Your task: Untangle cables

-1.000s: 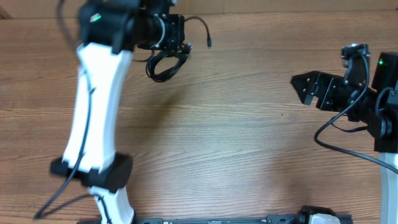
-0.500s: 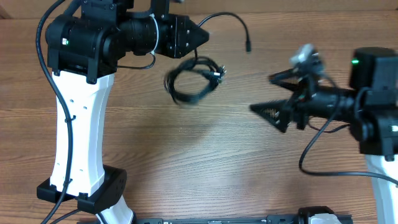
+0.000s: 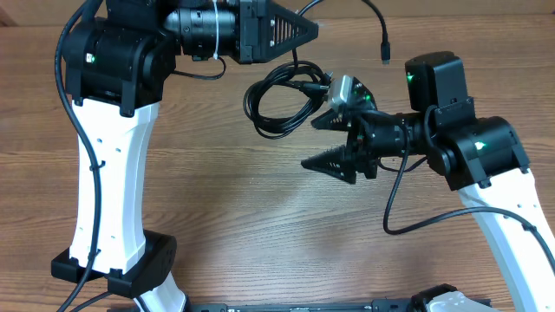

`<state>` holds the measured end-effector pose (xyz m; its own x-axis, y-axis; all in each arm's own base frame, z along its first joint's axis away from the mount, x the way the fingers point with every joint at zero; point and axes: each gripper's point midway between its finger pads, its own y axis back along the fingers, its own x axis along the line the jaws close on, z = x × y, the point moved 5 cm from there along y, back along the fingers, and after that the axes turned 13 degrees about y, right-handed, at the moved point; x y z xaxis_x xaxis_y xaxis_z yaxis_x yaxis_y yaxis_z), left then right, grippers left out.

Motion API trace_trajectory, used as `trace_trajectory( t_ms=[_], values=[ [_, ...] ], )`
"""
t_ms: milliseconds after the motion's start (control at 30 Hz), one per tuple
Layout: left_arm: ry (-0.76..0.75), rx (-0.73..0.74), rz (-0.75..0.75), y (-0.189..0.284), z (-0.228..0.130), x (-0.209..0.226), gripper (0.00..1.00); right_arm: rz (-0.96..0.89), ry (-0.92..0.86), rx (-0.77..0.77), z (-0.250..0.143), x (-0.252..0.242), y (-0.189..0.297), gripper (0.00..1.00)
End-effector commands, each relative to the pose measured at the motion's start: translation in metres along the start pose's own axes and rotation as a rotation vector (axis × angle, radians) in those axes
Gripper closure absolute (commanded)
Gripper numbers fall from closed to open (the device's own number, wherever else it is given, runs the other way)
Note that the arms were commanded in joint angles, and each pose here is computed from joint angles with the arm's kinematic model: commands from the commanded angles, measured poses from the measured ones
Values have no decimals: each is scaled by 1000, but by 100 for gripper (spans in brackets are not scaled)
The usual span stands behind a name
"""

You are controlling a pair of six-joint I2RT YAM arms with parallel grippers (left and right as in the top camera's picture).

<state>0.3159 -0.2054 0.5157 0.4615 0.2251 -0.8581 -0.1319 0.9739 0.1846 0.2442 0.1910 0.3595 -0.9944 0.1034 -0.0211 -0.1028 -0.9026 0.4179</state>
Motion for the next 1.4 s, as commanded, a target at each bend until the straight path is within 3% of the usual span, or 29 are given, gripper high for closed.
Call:
trace_trajectory(
  t_ms=[0,100,200,300,367,500,767,1033,1167,1267,1367],
  values=[
    [24,42,-88,8,-10,-26,96,-9,43,-28,11,0,1,38],
    [22,41,-90,8,-10,-26,96,-23,35,-46,16,-3,1,37],
    [6,39,-88,8,-10,-26,96,-58,57,-49,19,-9,2,24],
    [-20,5,-53,12,-5,-20,96,-180,94,-30,24,-26,7,23],
    [-16,-34,7,16,-1,-9,96,-342,42,-29,31,-47,19,23],
    [27,-134,209,22,6,20,96,-477,47,-37,40,-57,36,20],
    [118,-435,492,41,37,48,96,-398,-152,-95,43,-51,21,20],
    [253,-723,701,69,54,69,96,-117,-47,-154,64,-4,-10,20],
    [287,-751,702,69,54,69,95,-55,140,-120,64,15,-27,20],
    [302,-732,704,65,50,70,95,-167,241,-17,54,1,-45,34],
    [323,-709,710,60,44,71,96,-236,253,43,46,-14,-58,32]
  ],
)
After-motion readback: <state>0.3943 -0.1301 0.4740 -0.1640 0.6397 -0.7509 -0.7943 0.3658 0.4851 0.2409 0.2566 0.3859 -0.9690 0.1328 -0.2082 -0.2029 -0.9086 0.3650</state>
